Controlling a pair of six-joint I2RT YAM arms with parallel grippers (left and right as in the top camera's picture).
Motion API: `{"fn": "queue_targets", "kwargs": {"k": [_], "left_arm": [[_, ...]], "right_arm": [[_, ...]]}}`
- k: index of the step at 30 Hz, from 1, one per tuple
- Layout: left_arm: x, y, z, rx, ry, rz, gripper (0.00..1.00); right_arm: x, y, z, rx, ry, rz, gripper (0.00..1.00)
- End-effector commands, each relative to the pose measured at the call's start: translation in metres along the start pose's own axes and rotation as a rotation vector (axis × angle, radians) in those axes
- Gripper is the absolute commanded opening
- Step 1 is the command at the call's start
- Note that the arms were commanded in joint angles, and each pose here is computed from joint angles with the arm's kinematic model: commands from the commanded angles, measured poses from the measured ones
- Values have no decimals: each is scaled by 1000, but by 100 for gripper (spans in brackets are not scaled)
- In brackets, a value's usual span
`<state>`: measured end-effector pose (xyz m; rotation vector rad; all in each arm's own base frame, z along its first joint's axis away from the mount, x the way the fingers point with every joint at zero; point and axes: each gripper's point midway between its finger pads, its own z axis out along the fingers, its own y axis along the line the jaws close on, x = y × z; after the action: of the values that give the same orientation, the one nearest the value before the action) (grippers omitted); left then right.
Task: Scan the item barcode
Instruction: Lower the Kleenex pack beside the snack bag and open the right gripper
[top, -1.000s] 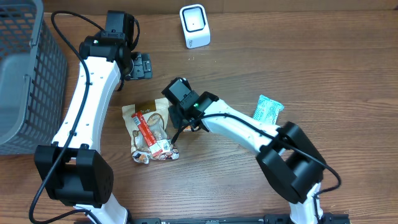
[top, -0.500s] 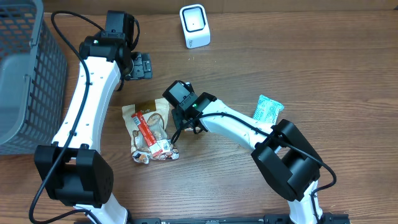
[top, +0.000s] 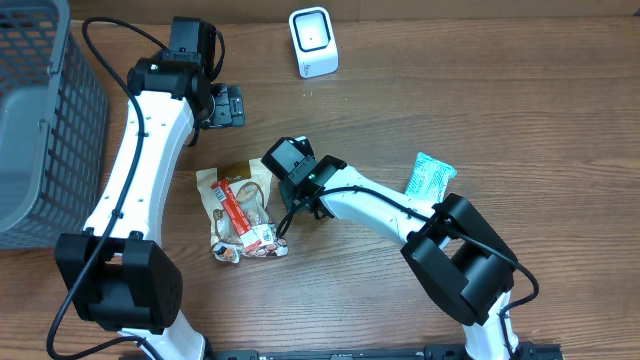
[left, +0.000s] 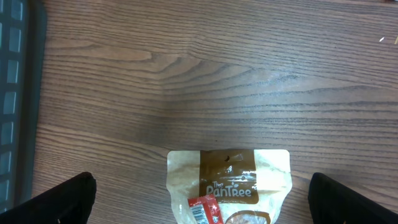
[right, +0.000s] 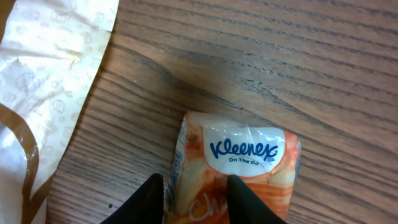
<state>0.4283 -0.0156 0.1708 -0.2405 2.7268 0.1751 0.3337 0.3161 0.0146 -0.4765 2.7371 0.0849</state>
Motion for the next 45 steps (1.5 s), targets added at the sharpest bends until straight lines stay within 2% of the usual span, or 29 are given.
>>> {"fn": "queue_targets", "kwargs": {"k": [1,9,13,17,23,33,45], "left_arm": [[-7,2,-10,-4,-33,-8,100],[-7,2,-10,-4,-33,-8,100],[-7,2,-10,-4,-33,-8,100],[-7,2,-10,-4,-33,-8,100],[-7,2,-10,-4,-34,-8,100],[-7,2,-10,-4,-33,-8,100],[-7,2,-10,-4,-34,-8,100]], "right_arm": [[15,-11,8,39,44,-49,34],[33,-21,6,81,116,-70,29],[38,-41,2,187,129,-98,32],[38,-44,2,195,142,-190,36],[38,-36,2,157,141,-141,37],[8,-34,-30,206,109,-139,39],[23,-27,-33,213,144,-119,39]]}}
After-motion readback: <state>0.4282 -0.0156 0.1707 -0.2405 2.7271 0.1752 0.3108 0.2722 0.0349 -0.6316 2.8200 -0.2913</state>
